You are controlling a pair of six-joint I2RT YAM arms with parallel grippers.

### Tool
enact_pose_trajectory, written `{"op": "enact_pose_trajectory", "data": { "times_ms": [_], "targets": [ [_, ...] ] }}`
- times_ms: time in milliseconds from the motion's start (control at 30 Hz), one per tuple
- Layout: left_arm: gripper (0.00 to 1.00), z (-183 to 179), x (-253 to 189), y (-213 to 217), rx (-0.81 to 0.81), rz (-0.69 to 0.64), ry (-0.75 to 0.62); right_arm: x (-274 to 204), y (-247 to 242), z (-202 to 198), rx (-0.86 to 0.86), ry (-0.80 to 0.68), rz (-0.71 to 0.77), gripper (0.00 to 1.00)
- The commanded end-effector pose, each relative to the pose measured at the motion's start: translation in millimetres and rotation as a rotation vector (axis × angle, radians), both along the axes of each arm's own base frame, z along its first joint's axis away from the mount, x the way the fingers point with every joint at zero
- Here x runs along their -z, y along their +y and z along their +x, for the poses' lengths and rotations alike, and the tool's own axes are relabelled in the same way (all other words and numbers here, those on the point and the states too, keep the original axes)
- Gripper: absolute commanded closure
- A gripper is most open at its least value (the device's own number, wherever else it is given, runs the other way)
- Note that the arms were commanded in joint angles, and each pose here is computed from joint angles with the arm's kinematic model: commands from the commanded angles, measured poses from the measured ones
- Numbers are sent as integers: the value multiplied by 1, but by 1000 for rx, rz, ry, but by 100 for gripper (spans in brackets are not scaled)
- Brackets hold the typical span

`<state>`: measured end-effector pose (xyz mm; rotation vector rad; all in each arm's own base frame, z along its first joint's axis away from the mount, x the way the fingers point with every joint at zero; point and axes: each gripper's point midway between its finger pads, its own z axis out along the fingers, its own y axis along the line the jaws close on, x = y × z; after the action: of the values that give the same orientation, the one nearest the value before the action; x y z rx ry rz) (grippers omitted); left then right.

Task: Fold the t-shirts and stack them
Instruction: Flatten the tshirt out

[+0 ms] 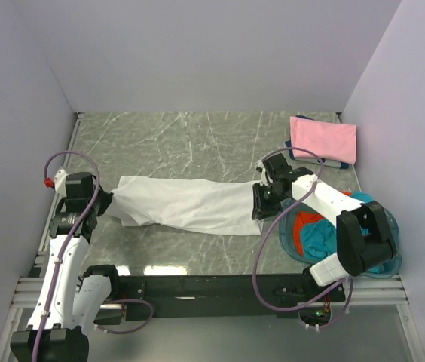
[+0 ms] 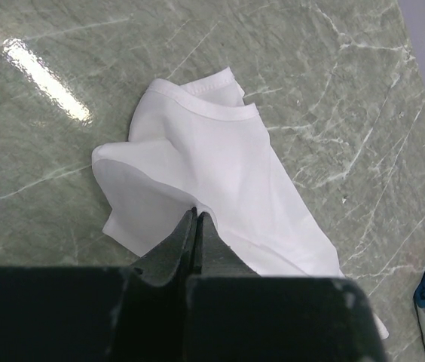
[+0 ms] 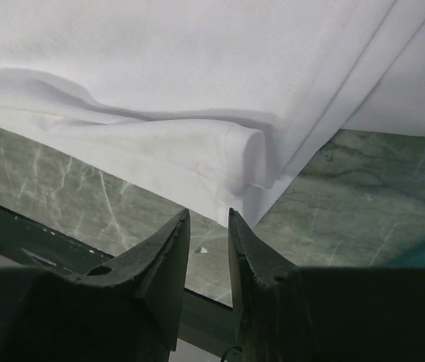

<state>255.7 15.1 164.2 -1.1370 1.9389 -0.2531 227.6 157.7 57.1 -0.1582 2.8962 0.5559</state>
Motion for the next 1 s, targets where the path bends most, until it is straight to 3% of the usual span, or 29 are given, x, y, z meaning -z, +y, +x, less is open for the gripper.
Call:
{"op": "enact_pose_trajectory", "data": {
  "times_ms": [0, 767, 967],
  "targets": [
    [100, 4, -14, 0, 16, 15, -48, 2, -4, 10, 33, -38, -41, 65],
    [100, 4, -20, 1, 14, 17, -62, 31, 2, 3, -4, 36, -64, 67],
    [100, 6, -21, 1, 14, 18, -65, 33, 4, 2, -13, 44, -65, 76]
  ]
}}
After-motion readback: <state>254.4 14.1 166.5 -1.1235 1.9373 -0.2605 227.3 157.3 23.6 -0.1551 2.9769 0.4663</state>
